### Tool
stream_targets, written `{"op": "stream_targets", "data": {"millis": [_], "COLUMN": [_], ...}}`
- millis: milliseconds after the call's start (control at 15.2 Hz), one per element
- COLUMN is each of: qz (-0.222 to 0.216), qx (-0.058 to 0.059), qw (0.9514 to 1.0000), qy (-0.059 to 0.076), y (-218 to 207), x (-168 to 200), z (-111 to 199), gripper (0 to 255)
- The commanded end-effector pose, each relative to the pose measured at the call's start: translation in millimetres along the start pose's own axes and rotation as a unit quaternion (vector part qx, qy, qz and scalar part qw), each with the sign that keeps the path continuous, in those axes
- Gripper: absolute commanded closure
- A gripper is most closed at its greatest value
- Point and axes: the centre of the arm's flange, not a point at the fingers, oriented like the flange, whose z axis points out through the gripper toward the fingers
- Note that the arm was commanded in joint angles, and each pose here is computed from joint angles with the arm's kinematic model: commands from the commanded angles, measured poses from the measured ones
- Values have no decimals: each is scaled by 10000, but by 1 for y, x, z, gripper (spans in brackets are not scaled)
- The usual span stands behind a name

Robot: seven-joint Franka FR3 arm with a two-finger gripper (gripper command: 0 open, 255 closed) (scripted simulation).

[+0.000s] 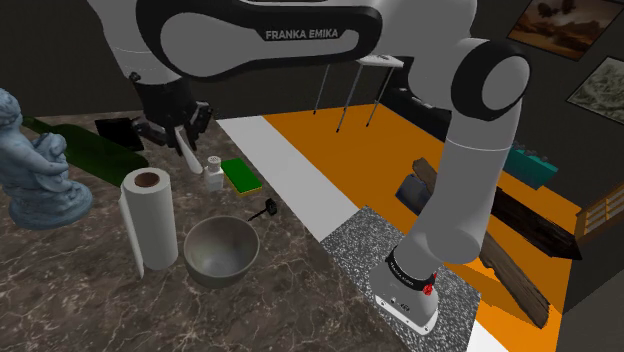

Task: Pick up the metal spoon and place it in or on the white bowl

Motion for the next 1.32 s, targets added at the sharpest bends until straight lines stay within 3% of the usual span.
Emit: {"op": "stream_targets", "data": {"millis": [0, 1056, 1254], "qz": [0, 0, 0], "qx": [-2, -2, -2], "qw": [10000, 10000, 10000], "qy": [-1, -1, -1], "y": [1, 2, -1], "x": [-12, -221, -223], "z": [-7, -43, -27], "gripper": [255, 255, 255]}}
